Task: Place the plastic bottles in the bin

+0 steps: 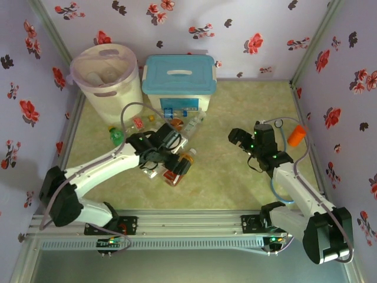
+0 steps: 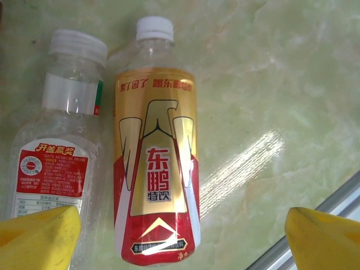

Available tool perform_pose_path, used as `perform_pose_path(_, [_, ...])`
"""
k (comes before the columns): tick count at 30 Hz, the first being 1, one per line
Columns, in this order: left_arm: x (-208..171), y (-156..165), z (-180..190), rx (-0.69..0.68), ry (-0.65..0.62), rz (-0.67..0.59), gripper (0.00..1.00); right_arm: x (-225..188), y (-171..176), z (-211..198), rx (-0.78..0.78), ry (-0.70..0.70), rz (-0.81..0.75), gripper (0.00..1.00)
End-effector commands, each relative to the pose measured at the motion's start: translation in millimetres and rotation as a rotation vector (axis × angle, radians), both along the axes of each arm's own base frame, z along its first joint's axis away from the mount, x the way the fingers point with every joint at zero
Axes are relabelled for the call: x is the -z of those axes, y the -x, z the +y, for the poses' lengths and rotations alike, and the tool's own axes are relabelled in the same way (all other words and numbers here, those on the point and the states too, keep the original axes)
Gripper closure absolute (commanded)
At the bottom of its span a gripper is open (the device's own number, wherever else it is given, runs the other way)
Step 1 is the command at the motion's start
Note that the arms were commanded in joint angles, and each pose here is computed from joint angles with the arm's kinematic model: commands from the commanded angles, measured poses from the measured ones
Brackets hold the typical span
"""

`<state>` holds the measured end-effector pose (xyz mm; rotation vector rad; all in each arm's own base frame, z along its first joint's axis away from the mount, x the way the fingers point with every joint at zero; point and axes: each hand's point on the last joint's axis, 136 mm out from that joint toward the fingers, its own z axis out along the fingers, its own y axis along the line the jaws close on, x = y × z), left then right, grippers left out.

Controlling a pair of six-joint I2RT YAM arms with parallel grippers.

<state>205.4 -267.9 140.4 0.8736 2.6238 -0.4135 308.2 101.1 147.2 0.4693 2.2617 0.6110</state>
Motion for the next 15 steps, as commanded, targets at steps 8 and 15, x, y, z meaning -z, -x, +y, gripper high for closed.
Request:
perform_pose_path(8, [51.0,0.2,-9.6,0.014,-0.126,0.085,0.06,-11.6,-7.6,-0.2,0.014,-0.021,-0.032,0.05])
perform_pose_path(15, [74.6,4.3,-9.6,0.02,-0.189,0.13,0.08,-7.6,-9.7,-0.9,0.02,-0.016,-0.028,0.05])
